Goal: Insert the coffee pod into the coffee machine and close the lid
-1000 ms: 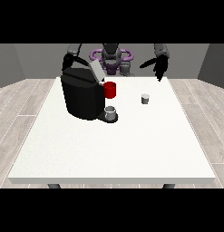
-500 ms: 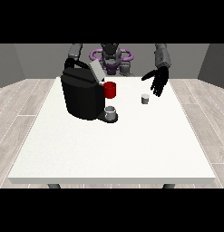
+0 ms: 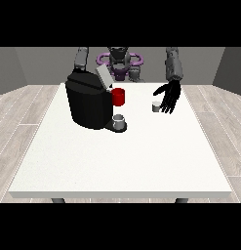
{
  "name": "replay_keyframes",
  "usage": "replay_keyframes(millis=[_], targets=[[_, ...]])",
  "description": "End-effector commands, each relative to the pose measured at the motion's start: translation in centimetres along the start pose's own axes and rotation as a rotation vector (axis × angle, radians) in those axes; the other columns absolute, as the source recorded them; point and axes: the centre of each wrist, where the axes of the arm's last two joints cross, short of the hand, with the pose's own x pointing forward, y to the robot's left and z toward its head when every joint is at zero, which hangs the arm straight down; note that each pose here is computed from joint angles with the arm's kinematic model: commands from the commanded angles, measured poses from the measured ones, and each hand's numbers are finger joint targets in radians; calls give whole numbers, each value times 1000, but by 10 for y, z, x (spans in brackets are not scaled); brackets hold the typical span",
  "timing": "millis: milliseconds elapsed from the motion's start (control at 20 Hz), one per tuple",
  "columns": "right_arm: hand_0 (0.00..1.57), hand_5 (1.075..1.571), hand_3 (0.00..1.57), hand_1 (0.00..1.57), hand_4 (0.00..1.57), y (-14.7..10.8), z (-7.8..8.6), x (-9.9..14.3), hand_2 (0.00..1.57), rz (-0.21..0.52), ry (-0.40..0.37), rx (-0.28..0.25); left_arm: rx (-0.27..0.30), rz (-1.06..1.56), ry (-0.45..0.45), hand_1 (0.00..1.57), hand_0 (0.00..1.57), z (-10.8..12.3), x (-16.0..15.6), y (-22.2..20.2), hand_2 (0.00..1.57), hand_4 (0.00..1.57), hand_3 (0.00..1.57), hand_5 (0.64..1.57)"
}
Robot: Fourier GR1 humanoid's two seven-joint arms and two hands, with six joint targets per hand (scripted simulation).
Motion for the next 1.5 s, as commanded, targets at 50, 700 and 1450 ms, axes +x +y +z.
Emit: replay_keyframes(millis=[50, 700, 1450], targets=[[0, 1571, 0, 0, 0, 0, -2, -17, 0, 11, 57, 3, -9, -60, 1, 946, 946, -12, 10, -29, 967, 0, 665, 1571], [0, 1571, 0, 0, 0, -9, -11, -11, 0, -20, 4, 18, -69, -419, 0, 912, 912, -11, -14, -25, 1036, 335, 891, 1571], [0, 1571, 0, 0, 0, -8, 4, -47, 0, 81, 159, -46, -154, -311, -77, 1369, 1369, -42, 24, -54, 1368, 482, 1298, 1571]])
